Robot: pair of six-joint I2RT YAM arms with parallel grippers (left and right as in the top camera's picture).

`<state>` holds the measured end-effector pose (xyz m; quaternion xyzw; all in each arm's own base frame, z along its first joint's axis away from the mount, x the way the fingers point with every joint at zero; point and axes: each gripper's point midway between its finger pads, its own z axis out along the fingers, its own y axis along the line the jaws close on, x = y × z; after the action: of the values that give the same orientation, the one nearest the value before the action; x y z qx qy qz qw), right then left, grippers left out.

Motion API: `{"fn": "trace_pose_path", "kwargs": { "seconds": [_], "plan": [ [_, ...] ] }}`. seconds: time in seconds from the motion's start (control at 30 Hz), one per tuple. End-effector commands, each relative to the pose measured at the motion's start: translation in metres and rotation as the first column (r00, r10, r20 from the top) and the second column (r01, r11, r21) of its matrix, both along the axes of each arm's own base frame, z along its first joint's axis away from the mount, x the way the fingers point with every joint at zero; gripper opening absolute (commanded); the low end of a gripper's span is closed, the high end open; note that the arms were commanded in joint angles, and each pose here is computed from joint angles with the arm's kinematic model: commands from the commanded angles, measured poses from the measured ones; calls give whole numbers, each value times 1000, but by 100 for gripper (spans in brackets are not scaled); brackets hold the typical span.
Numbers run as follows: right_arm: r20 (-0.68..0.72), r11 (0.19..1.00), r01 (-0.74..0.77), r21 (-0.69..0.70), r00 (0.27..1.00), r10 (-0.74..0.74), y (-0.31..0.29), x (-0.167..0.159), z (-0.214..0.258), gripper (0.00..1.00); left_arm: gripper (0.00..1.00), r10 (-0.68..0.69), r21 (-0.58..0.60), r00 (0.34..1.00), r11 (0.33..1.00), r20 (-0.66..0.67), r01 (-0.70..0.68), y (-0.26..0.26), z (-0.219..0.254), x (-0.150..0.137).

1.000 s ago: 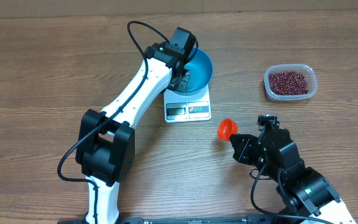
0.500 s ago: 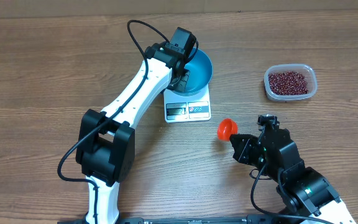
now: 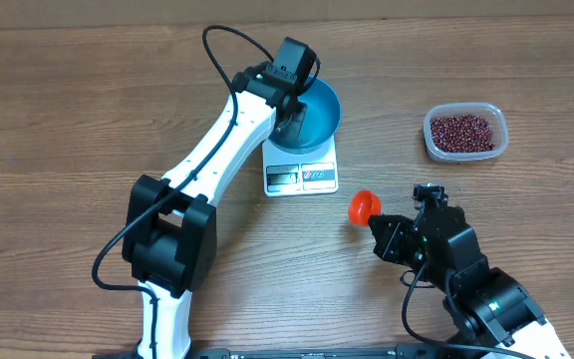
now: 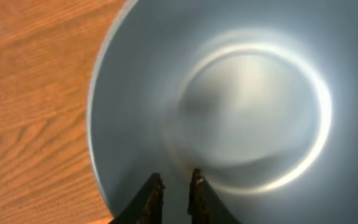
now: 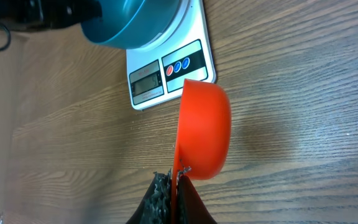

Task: Scoop item into bowl and weigh 150g on scale
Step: 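Withdraw the left gripper from the bowl toward the left front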

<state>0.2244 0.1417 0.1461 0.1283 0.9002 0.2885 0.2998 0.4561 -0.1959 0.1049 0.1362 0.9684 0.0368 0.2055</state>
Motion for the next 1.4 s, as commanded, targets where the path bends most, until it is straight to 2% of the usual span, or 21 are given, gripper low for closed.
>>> {"fn": "trace_pose_path", "kwargs": {
  "seconds": [0.0, 0.13, 0.27, 0.4, 0.5, 0.77, 0.93, 1.1, 1.23, 1.37],
  "plan": [
    [24, 1000, 7, 2, 1000, -7, -1, 4, 9, 4, 17, -15, -76, 999, 997, 41, 18, -17, 30, 11],
    [28, 1000, 12, -5, 1000, -11, -2, 4, 9, 4, 4, -30, -109, 999, 993, 40, 34, -22, 68, 6],
    [38, 999, 35, -22, 999, -34, -6, 7, 9, 4, 4, -55, -172, 998, 983, 23, 58, -25, 113, -10],
    [47, 998, 55, -36, 997, -53, -10, 9, 9, 4, 4, -70, -185, 996, 979, 63, 81, -16, 159, -29],
    [47, 998, 56, -38, 997, -55, -11, 10, 9, 4, 4, -92, -179, 990, 978, 103, 110, 2, 195, -53],
    [67, 997, 29, -67, 997, -25, -11, 10, 9, 4, 5, -18, -194, 985, 980, 174, 52, 66, 263, -118],
    [69, 998, 29, -64, 997, -24, -10, 10, 10, 3, 5, -97, -184, 992, 977, 85, 111, 67, 249, -148],
    [63, 998, 20, -58, 998, -16, -9, 9, 9, 4, 8, -116, -167, 993, 979, 5, 116, 69, 208, -157],
    [62, 998, 20, -59, 998, -17, -9, 9, 9, 4, 10, -111, -200, 992, 972, 54, 120, 72, 201, -171],
    [63, 998, 21, -59, 998, -17, -9, 9, 9, 4, 17, -114, -242, 981, 959, 157, 150, 80, 210, -199]
  ]
}}
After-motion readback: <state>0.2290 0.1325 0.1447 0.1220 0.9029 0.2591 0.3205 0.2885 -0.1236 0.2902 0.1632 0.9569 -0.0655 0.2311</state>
